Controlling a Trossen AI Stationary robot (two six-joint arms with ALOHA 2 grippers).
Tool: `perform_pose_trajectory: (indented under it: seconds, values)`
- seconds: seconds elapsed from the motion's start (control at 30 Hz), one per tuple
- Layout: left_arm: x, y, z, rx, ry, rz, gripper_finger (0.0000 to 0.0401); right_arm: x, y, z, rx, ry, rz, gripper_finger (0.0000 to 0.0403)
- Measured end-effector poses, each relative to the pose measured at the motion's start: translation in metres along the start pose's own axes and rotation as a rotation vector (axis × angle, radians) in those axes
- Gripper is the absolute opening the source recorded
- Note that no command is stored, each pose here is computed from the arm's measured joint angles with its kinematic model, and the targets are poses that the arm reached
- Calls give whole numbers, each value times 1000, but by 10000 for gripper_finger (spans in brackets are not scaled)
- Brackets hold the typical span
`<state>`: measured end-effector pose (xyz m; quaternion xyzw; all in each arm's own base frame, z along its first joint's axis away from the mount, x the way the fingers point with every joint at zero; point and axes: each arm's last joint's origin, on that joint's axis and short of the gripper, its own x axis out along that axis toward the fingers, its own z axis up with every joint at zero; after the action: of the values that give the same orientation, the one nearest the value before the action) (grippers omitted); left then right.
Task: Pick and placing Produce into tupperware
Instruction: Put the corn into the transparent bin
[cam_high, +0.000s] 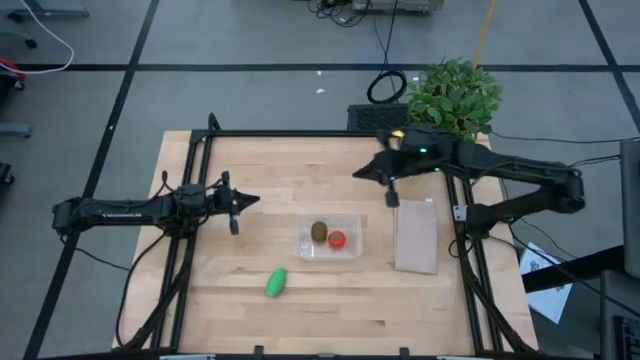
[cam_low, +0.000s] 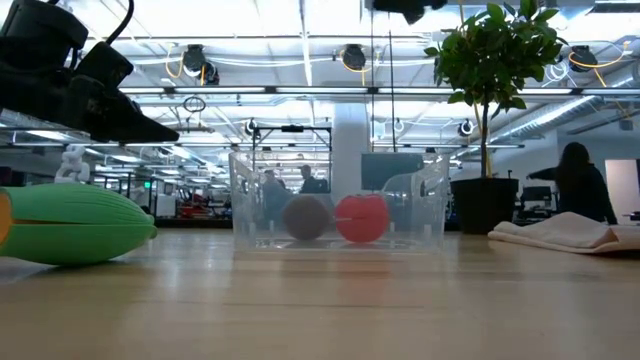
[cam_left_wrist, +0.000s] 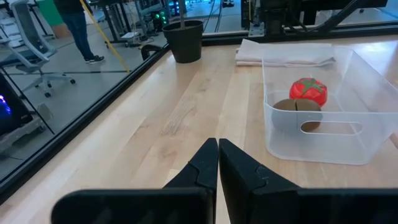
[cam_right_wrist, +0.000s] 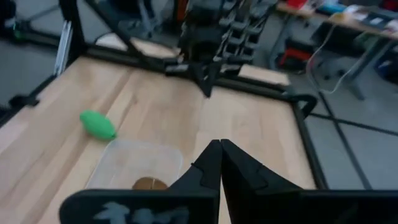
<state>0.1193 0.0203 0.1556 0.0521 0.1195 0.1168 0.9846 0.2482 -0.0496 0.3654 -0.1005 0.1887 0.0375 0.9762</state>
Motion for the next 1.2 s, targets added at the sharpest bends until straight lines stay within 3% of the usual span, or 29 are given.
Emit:
perform_pose_trajectory:
  seconds: [0.4, 0.8, 0.97, 1.1, 1.2]
  values:
    - [0, 0, 0, -2, 0, 0, 19, -43, 23, -57, 87, -166, -74, 0]
    - [0, 0, -1, -1, 9, 0, 19, -44, 50, -120, 147, -261, -48, 0]
    - [0, 0, -1, 12, 8, 0, 19, -49, 53, -126, 170, -310, -55, 0]
    - [0, 0, -1, 8, 8, 0, 19, -53, 53, -128, 226, -316, -158, 0]
    - [0, 0, -1, 7, 8, 0, 19, -53, 56, -134, 232, -304, -160, 0]
